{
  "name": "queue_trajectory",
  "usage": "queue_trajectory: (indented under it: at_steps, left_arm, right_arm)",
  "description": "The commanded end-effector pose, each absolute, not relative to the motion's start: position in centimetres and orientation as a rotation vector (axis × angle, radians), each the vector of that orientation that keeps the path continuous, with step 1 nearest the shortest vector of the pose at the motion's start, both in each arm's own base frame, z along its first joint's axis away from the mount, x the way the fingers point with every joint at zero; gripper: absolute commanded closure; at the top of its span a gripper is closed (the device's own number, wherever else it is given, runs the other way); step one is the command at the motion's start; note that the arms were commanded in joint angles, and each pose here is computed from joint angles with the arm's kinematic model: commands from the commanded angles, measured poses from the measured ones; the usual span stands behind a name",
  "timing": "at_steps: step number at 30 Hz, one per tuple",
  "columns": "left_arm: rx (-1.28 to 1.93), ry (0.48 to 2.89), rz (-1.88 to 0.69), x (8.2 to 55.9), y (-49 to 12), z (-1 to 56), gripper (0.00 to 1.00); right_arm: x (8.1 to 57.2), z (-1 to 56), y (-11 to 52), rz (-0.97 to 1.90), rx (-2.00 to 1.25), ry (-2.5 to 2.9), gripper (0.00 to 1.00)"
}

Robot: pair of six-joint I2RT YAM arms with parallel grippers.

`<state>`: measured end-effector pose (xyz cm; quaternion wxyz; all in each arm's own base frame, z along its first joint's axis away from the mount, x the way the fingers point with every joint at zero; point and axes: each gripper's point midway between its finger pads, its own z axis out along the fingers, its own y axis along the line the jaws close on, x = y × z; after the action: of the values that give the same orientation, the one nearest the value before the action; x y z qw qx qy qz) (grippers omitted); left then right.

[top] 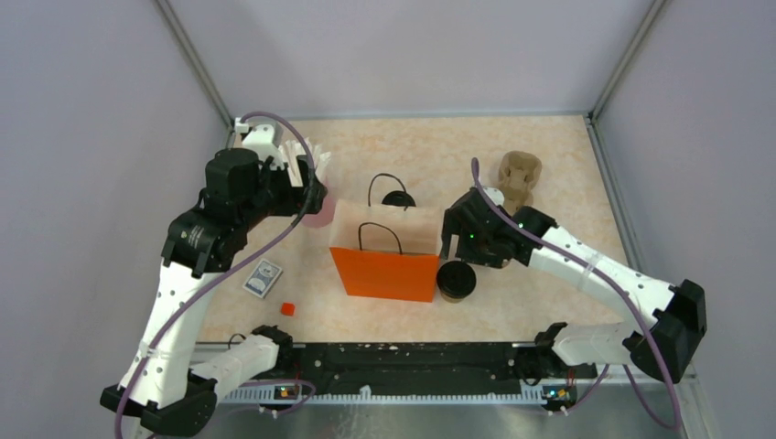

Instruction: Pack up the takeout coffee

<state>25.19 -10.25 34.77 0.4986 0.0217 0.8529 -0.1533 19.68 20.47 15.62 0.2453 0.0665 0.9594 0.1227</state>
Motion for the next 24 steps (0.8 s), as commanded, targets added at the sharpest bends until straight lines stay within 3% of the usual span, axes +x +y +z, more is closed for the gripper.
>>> queue_trajectory:
  at_steps: [1, 24]
  left_arm:
    - [0.046, 1.976, -0.381, 25.3, -10.1, 37.1, 0.01]
    - [0.043, 1.973, -0.384, 25.1, -10.0, 36.9, 0.01]
  right_arm:
    - [19.5, 15.8, 19.2, 0.272, 0.151, 2.623, 0.12]
    - [19.1, 13.0, 20.1, 0.313, 0.034, 2.648, 0.11]
